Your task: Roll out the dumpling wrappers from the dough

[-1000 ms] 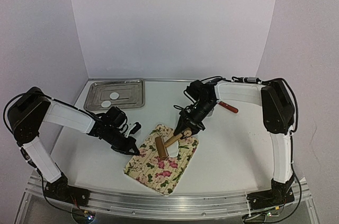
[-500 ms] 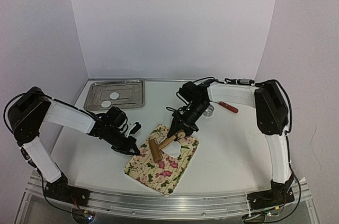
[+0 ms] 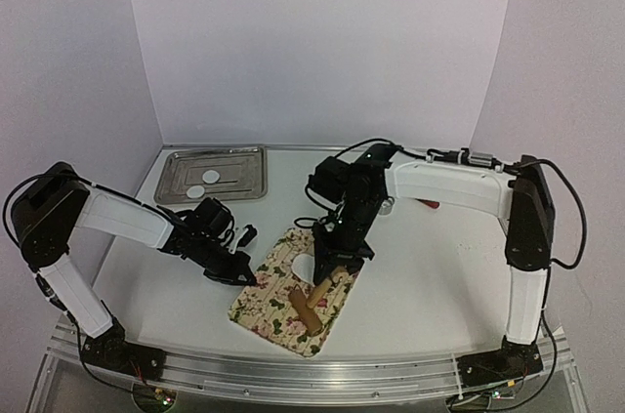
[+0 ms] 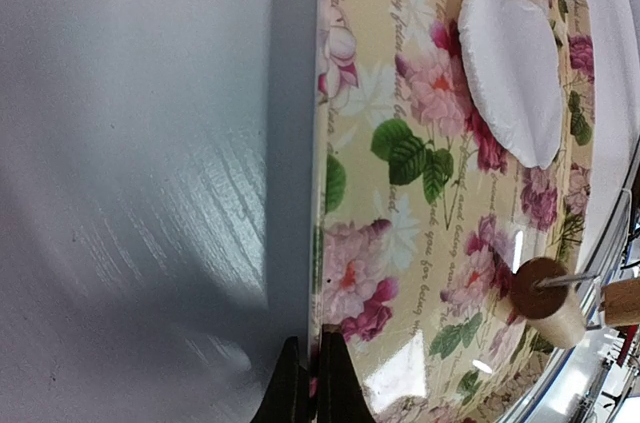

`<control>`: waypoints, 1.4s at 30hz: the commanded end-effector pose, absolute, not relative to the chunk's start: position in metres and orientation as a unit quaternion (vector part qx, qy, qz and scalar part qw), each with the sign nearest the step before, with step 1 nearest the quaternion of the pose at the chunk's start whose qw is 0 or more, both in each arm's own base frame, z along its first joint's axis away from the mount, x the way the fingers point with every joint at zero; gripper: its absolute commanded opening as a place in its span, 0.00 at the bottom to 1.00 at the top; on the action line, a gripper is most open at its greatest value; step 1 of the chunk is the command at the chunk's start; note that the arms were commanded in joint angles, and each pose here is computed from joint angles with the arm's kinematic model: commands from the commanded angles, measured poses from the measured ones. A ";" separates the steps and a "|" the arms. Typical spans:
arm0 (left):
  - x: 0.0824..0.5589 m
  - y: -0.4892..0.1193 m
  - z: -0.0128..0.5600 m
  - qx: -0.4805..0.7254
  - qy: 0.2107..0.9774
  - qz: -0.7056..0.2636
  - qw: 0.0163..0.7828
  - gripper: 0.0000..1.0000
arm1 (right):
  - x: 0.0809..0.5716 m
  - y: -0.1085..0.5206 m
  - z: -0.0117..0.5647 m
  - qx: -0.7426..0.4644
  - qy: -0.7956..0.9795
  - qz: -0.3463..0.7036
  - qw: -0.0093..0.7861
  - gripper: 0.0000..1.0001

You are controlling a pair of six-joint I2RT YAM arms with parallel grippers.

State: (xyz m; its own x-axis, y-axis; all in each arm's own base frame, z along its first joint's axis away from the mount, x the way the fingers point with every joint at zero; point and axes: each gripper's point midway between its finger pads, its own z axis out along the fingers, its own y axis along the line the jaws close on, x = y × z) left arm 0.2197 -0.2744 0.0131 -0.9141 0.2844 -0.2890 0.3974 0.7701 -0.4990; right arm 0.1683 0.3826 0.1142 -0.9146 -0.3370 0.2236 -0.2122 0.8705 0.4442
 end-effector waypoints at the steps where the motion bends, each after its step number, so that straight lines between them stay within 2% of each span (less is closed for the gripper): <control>1: 0.225 -0.262 0.017 0.161 0.943 -0.263 0.123 0.00 | 0.191 0.359 0.173 0.111 -0.968 -0.219 0.060 0.00; 4: 0.225 -0.260 0.021 0.155 0.943 -0.263 0.130 0.01 | 0.207 0.347 0.194 0.089 -0.969 -0.227 0.024 0.00; 9: 0.226 -0.260 0.035 0.144 0.940 -0.274 0.146 0.10 | 0.243 0.303 0.214 0.029 -0.974 -0.222 -0.033 0.00; 15: 0.232 -0.261 0.063 0.121 0.933 -0.290 0.173 0.36 | 0.270 0.245 0.206 -0.027 -0.977 -0.204 -0.052 0.00; 19: 0.242 -0.254 0.081 0.091 0.936 -0.282 0.190 0.57 | 0.279 0.220 0.185 -0.045 -0.972 -0.231 -0.023 0.00; 24: 0.267 -0.234 0.112 0.046 0.933 -0.283 0.218 0.70 | 0.284 0.201 0.177 -0.052 -0.950 -0.307 0.002 0.00; 29: 0.285 -0.207 0.142 -0.009 0.920 -0.295 0.257 0.90 | 0.281 0.180 0.156 -0.087 -0.924 -0.369 0.038 0.00; 33: 0.289 -0.199 0.156 -0.019 0.916 -0.290 0.275 0.95 | 0.283 0.180 0.145 -0.080 -0.918 -0.386 0.049 0.00; 40: 0.289 -0.195 0.169 -0.015 0.915 -0.283 0.287 0.97 | 0.283 0.158 0.100 -0.075 -0.949 -0.303 0.054 0.00; 42: 0.289 -0.194 0.172 -0.016 0.913 -0.284 0.291 0.97 | 0.282 0.148 0.088 -0.067 -0.959 -0.270 0.048 0.07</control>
